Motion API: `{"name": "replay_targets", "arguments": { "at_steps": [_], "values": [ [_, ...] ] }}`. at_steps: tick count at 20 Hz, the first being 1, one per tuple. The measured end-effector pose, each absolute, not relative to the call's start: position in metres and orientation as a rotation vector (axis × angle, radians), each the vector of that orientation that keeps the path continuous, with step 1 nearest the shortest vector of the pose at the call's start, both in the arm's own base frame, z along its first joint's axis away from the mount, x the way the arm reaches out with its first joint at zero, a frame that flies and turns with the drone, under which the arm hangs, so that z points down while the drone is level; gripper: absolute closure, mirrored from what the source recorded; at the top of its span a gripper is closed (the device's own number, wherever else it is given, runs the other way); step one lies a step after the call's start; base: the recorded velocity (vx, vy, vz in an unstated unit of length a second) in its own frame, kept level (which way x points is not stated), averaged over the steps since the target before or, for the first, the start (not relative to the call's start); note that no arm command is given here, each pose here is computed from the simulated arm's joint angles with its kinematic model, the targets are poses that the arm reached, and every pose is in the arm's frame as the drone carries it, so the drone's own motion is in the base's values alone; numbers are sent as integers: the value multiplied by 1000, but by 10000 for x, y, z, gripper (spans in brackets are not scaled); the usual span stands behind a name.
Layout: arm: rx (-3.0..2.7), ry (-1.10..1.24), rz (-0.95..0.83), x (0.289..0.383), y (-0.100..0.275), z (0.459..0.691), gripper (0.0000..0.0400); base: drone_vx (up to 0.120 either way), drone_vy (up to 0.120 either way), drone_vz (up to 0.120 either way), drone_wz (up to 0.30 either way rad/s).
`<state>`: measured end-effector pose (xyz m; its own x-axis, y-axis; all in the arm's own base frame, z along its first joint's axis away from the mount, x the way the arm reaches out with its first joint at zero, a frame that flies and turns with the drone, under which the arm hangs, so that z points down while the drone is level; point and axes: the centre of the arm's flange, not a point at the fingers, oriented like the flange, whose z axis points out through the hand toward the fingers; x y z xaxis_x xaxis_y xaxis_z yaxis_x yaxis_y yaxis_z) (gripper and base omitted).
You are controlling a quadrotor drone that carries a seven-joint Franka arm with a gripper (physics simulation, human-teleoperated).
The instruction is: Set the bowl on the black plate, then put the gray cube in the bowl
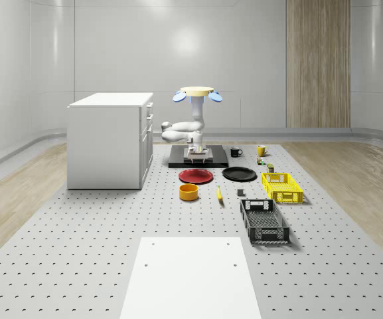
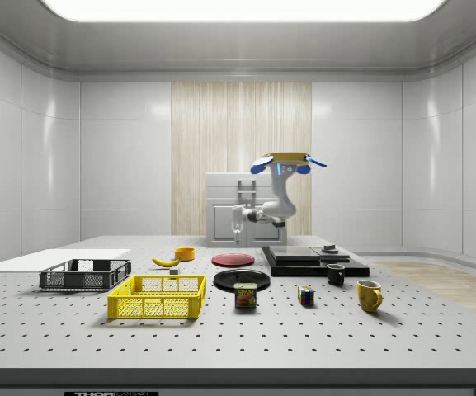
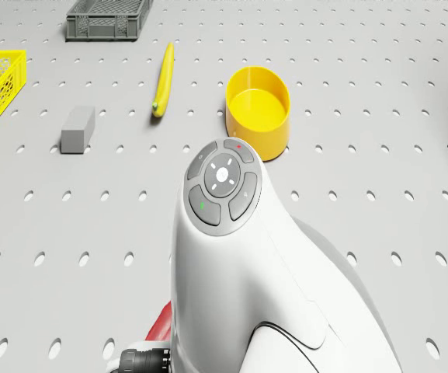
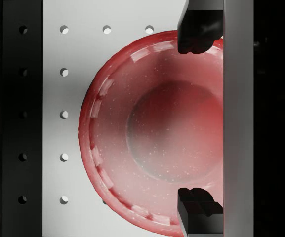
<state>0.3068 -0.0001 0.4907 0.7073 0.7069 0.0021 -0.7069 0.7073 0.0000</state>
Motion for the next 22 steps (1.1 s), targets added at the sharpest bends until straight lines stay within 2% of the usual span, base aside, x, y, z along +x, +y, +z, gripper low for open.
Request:
{"name": "replay_targets", "arguments": {
  "at_steps": [5, 9, 22],
  "values": [
    [1, -2, 785, 3068, -1, 4907, 0, 120, 0, 0, 0],
    [1, -2, 785, 3068, 0, 4907, 0, 120, -90, 0, 0],
    [1, -2, 785, 3068, 0, 4907, 0, 120, 0, 0, 0]
  ]
}}
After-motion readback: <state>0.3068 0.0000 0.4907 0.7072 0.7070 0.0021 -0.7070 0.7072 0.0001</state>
